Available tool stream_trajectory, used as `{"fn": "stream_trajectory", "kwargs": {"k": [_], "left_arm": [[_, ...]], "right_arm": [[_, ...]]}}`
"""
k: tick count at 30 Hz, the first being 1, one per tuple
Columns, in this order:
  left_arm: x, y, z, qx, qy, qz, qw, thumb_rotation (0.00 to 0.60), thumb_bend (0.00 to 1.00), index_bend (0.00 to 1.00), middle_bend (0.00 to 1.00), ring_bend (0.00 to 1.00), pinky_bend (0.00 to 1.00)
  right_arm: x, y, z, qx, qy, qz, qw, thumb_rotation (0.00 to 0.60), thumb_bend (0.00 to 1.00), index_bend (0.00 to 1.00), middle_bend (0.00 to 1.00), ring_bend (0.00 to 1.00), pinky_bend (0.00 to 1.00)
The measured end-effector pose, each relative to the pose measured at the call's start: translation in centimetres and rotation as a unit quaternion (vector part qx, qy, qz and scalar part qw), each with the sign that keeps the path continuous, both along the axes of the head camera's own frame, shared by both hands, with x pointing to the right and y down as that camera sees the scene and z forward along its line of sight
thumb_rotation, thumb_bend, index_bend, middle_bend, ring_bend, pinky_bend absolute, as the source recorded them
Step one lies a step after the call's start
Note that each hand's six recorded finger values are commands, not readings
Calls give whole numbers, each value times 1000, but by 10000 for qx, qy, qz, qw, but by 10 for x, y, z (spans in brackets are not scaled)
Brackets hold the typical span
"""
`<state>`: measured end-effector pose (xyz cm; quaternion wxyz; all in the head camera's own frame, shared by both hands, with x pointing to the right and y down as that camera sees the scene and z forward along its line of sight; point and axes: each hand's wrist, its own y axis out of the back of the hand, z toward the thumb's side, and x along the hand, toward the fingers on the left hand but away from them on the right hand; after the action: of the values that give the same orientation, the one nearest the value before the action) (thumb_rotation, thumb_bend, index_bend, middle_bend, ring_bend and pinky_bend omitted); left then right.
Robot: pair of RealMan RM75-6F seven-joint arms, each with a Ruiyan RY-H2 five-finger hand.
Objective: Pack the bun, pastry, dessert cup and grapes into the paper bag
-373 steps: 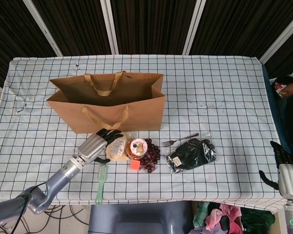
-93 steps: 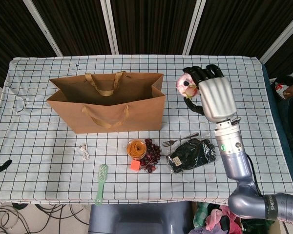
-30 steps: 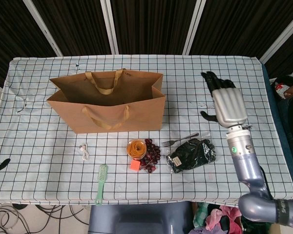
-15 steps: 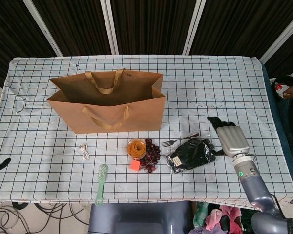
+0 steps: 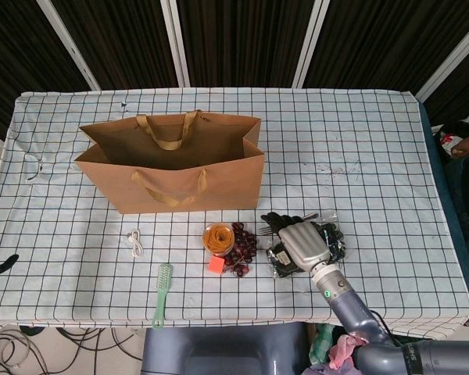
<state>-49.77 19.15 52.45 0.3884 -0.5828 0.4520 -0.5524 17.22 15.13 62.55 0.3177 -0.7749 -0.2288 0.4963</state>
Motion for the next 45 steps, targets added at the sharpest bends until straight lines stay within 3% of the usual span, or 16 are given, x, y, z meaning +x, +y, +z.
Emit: {"fn": "stream_trajectory", "kwargs": {"k": [14,23,45], "left_arm": [[-1,0,1,-1,-16,-24,10000,600,30,116,68,0,50],[-1,0,0,10,-3,-26,10000,600,30,116,68,0,50],[-4,0,-2,18,40,-59,10000,600,30,119,68,0,50]], "right_arm": [[-67,2,15,21,-489,-336,9982,600,115,82,69,141,211],[-94,0,26,4,-569,-417,9975,600,115,81,79,164,212],[-124,-4,58,35,-482,-407,9980,600,141,99,158,240,222]]}}
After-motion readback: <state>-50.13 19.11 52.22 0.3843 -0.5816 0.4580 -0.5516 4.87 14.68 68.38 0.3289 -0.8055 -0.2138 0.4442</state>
